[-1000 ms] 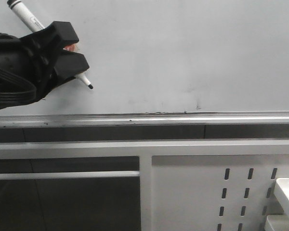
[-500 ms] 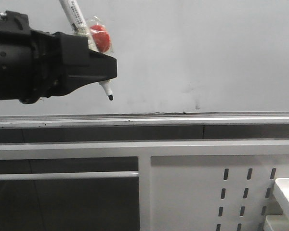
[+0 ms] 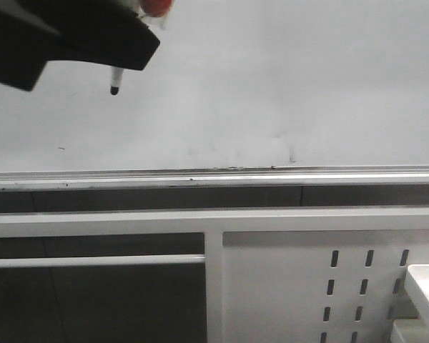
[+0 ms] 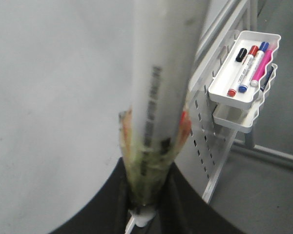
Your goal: Write number 1 on whiteboard
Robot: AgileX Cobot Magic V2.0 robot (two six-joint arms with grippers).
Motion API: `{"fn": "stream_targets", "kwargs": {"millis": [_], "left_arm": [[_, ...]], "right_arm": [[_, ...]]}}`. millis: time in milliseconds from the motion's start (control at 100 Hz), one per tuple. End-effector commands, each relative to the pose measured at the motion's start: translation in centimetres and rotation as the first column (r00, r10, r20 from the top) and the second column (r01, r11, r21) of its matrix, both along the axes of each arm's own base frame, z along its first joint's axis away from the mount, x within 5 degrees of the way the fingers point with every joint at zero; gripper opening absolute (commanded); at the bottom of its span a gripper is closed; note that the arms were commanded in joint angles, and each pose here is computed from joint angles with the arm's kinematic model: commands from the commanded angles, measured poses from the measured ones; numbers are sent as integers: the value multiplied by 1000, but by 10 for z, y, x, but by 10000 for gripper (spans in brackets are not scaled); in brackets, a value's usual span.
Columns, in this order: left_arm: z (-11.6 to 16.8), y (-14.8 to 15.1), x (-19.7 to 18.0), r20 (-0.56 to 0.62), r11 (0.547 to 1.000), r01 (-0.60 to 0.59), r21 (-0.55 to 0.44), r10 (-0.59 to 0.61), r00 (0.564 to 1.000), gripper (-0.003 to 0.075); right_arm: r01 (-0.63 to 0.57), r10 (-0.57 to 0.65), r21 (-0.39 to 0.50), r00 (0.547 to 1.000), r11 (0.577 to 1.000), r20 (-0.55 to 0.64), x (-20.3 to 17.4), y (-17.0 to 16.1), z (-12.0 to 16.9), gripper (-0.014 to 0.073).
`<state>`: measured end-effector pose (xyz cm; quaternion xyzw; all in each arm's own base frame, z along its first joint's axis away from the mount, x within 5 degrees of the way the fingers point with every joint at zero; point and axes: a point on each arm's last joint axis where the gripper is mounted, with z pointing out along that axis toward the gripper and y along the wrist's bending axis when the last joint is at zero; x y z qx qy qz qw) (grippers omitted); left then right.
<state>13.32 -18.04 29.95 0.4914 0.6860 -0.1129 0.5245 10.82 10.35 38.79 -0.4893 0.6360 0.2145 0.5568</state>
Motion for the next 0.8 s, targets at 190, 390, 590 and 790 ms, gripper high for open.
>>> {"fn": "stream_targets", "kwargs": {"millis": [190, 390, 590, 790], "left_arm": [[18, -7, -19, 98, 995, 93, 29, -96, 991, -20], [19, -7, -21, 102, 995, 100, 27, -102, 990, -20], [22, -4, -22, 111, 995, 99, 13, -100, 989, -20], [25, -1, -24, 119, 995, 100, 4, -100, 988, -20]], "right_arm": [[-100, 96, 38, 989, 994, 109, 9, 40, 15, 330], [-95, 88, 44, 986, 995, 141, 18, 68, 8, 330], [-90, 88, 13, 991, 996, 101, 28, 80, -4, 329], [-61, 60, 7, 994, 998, 93, 37, 85, -10, 329]]}}
